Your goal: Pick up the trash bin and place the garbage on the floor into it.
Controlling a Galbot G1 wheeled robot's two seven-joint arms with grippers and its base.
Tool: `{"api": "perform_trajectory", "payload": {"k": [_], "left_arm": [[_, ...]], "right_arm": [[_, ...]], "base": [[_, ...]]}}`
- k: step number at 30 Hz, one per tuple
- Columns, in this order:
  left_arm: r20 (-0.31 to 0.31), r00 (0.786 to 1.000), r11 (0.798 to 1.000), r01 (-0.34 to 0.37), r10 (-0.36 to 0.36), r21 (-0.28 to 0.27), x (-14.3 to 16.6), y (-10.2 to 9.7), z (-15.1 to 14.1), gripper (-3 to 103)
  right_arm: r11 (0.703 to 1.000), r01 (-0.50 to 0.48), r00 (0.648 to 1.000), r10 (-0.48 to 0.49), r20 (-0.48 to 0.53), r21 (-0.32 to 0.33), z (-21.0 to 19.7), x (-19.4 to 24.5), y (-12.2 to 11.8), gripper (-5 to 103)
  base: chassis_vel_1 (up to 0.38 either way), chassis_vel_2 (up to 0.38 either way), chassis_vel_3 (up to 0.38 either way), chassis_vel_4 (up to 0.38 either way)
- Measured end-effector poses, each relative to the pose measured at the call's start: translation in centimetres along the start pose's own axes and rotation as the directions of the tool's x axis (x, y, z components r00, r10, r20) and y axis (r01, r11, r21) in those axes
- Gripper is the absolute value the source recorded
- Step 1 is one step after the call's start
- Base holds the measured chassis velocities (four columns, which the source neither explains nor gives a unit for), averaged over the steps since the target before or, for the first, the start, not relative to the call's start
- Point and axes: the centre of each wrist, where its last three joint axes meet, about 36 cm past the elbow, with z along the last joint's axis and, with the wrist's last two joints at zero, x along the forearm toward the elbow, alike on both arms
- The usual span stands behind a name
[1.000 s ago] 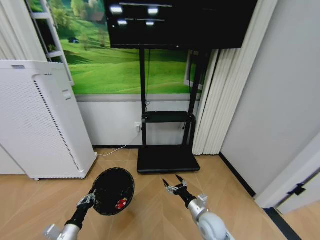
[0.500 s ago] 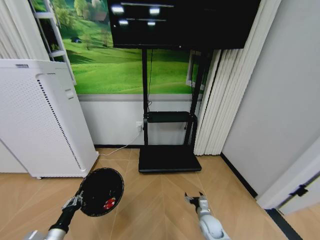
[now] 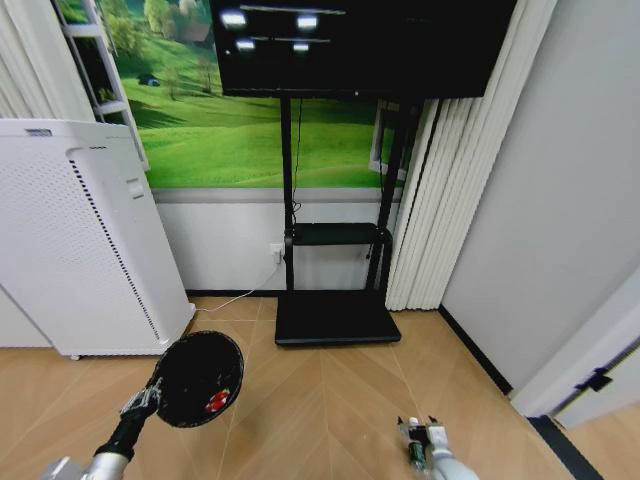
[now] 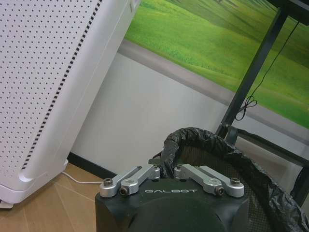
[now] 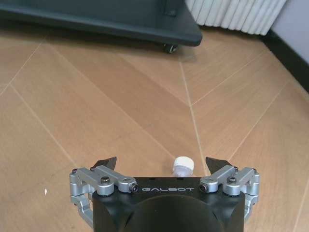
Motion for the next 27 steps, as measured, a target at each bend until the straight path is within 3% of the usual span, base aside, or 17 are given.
{"api": "perform_trajectory", "payload": {"k": [6,15,17,18,19,22,27], "left_arm": [[0.002,1.000,1.000,-0.008,0.008,0.001,-0.2,-0.2,-0.1,8],[0.004,1.000,1.000,-0.025,0.025,0.002,-0.6,-0.2,-0.5,8],[0.005,1.000,1.000,-0.026,0.026,0.002,-0.7,-0.2,-0.6,8],[-0.001,1.000,1.000,-0.025,0.025,0.007,-0.8,-0.2,-0.2,8],[-0.002,1.000,1.000,-0.026,0.026,0.011,-0.8,-0.4,0.0,8],[-0.004,1.000,1.000,-0.027,0.027,0.012,-0.8,-0.5,0.2,8],[-0.005,1.000,1.000,-0.028,0.028,0.012,-0.9,-0.6,0.3,8]], "right_arm": [[1.000,0.010,0.999,-0.009,-0.052,0.015,1.7,-1.1,0.6,100],[0.999,-0.030,0.988,0.036,-0.151,0.042,6.3,-3.2,-0.8,102],[0.999,-0.034,0.987,0.038,-0.155,0.032,6.7,-3.0,-1.3,93],[0.999,-0.034,0.988,0.036,-0.150,0.016,6.8,-2.7,-1.6,78],[0.999,-0.034,0.988,0.035,-0.147,0.013,6.7,-2.6,-1.6,72],[0.999,-0.034,0.988,0.035,-0.147,0.011,6.7,-2.6,-1.6,66],[1.000,-0.031,0.990,0.030,-0.138,-0.007,6.2,-2.5,-1.6,44]], "base": [[0.000,0.000,0.000,0.000],[0.000,0.000,0.000,0.000],[0.000,0.000,0.000,0.000],[0.000,0.000,0.000,0.000],[0.000,0.000,0.000,0.000],[0.000,0.000,0.000,0.000],[0.000,0.000,0.000,0.000]]}}
